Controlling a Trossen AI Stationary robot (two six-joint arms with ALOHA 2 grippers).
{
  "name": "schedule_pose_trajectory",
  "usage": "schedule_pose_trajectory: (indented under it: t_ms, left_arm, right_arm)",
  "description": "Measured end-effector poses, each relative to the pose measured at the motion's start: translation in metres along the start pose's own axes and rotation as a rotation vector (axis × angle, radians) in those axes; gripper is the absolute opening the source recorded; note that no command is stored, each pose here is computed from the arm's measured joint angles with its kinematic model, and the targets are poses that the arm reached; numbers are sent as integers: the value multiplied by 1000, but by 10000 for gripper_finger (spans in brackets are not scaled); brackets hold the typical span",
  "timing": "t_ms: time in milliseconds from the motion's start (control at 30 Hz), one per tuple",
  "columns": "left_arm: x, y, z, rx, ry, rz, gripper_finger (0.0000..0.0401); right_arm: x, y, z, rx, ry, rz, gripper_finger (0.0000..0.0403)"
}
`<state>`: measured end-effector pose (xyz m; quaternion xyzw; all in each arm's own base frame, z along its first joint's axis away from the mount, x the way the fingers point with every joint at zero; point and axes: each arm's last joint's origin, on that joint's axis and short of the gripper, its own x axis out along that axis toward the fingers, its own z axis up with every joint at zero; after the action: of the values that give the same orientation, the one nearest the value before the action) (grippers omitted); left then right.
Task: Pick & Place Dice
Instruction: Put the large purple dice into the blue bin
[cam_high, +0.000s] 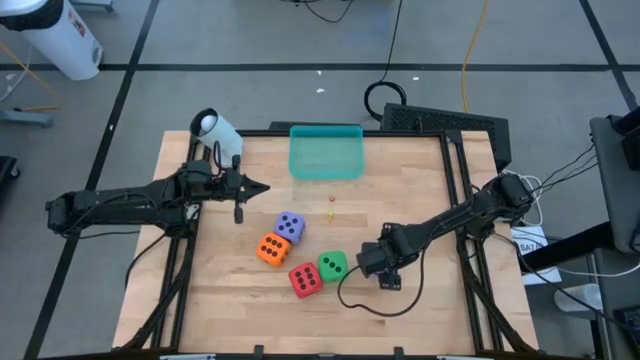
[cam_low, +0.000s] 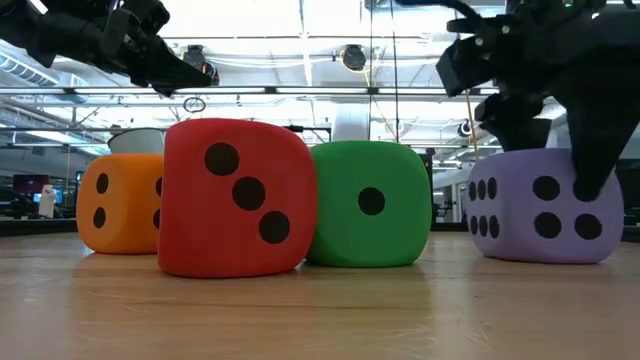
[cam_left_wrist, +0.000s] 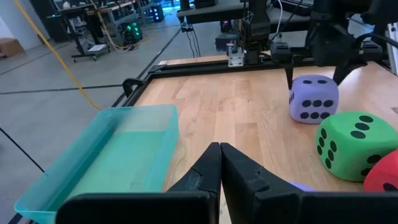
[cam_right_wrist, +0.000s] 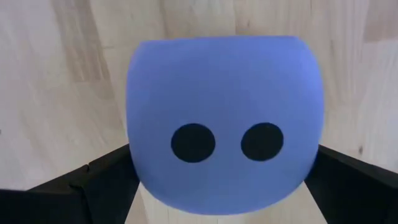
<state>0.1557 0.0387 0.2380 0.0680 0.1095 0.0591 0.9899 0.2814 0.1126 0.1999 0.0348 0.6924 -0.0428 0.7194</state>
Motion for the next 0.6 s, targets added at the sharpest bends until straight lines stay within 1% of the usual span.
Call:
schedule_pose_trajectory:
  t_ms: [133,433,600]
  left_arm:
    - [0,0,0,0,0,0,21]
    - [0,0,0,0,0,-1,21]
    - [0,0,0,1,-1,0,21]
  right_arm:
    - [9,-1,-2,-38,-8,6,397]
    - [18,3,7,-26,-130,69,397]
    - [17,-5,14,-14,-163,78,396]
